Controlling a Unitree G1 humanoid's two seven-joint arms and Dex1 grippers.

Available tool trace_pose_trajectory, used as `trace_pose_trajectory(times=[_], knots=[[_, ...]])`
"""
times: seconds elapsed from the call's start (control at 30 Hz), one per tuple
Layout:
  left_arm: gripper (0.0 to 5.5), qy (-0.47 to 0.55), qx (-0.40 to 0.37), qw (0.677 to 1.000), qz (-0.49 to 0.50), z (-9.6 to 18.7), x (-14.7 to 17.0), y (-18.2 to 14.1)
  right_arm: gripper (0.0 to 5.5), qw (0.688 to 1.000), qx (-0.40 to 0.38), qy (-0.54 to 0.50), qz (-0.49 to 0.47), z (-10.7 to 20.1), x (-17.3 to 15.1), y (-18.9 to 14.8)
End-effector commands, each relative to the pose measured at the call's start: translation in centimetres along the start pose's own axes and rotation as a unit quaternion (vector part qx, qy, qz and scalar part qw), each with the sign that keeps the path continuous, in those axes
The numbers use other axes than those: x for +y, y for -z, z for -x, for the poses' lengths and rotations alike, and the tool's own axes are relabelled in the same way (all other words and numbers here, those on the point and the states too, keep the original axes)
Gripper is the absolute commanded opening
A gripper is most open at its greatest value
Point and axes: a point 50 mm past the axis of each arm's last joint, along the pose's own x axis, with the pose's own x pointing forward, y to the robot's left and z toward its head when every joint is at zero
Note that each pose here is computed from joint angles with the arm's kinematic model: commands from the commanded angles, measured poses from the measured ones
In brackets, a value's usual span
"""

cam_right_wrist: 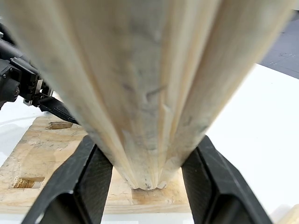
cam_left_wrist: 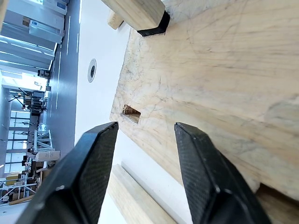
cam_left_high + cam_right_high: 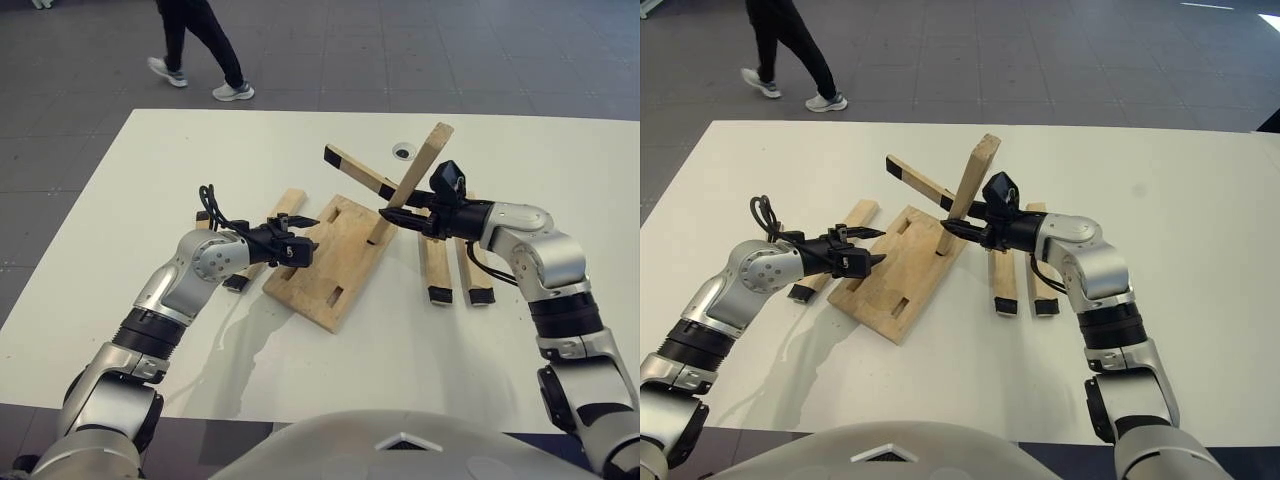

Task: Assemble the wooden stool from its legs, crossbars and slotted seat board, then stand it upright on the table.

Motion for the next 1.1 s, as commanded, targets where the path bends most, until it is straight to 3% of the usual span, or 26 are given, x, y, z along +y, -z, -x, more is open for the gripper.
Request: trace_pose_trajectory(times=[0.03, 0.5, 0.73, 1.1], knots=[[2.23, 0.002, -0.002, 1.0, -0.004, 0.0, 0.1, -0.1, 2.02, 0.994, 0.088, 0.036, -0.06, 0.5, -0.5, 3.7], [2.23, 0.0, 0.003, 1.0, -0.001, 0.1, -0.1, -0.1, 2.02, 0.987, 0.132, 0.006, -0.096, 0.4, -0.8, 4.7], [2.23, -0.003, 0.003, 1.0, -0.001, 0.2, 0.2, 0.0, 2.02, 0.993, 0.09, 0.037, -0.073, 0.7, -0.6, 3.3], [2.23, 0.002, 0.0, 1.0, -0.004, 0.1, 0.3, -0.1, 2.02, 0.992, 0.106, 0.041, -0.049, 0.4, -1.0, 3.0]])
